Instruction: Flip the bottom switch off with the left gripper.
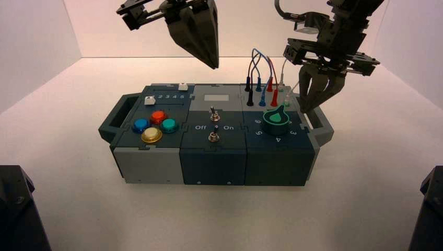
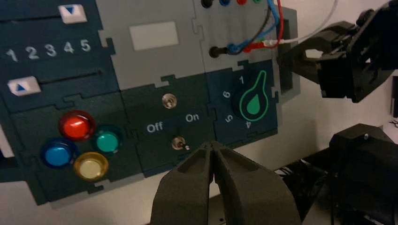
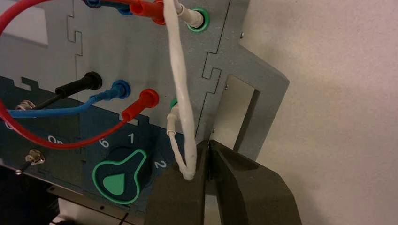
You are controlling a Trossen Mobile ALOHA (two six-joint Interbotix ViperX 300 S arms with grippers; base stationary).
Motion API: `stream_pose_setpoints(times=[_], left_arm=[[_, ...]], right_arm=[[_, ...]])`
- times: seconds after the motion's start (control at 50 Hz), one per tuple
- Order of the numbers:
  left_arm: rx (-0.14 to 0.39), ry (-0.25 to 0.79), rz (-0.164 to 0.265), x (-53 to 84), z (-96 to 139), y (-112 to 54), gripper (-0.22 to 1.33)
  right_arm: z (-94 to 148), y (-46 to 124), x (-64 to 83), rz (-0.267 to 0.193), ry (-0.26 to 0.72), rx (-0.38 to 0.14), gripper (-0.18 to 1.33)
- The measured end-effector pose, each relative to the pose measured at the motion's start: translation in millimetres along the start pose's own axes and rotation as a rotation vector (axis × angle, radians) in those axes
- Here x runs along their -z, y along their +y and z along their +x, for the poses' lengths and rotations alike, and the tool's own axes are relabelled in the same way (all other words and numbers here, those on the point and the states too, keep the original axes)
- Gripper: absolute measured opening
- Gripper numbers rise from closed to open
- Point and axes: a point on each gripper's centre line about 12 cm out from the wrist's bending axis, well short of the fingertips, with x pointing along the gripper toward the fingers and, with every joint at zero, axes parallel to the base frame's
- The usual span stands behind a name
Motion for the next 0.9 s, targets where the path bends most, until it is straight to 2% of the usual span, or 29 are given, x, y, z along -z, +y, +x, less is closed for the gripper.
stream_pose_setpoints(times=[0.42,0.8,0.9], left_arm=[[0.018,0.026,-0.033,15.7,1.9,-18.1,-0.16],[0.01,0.038,-0.025,19.4,6.3,-20.2,-0.16],[0.002,0.033,-0.015,19.0,6.6,-19.0,-0.16]], right_arm=[[4.1,-0.9,-3.8,-0.019,0.014,0.017,-0.13],[3.4,-2.6,-5.5,-0.034,0.014,0.036,-0.13],[6.3,-9.7,-4.9,-0.039,0.025,0.063,-0.16]])
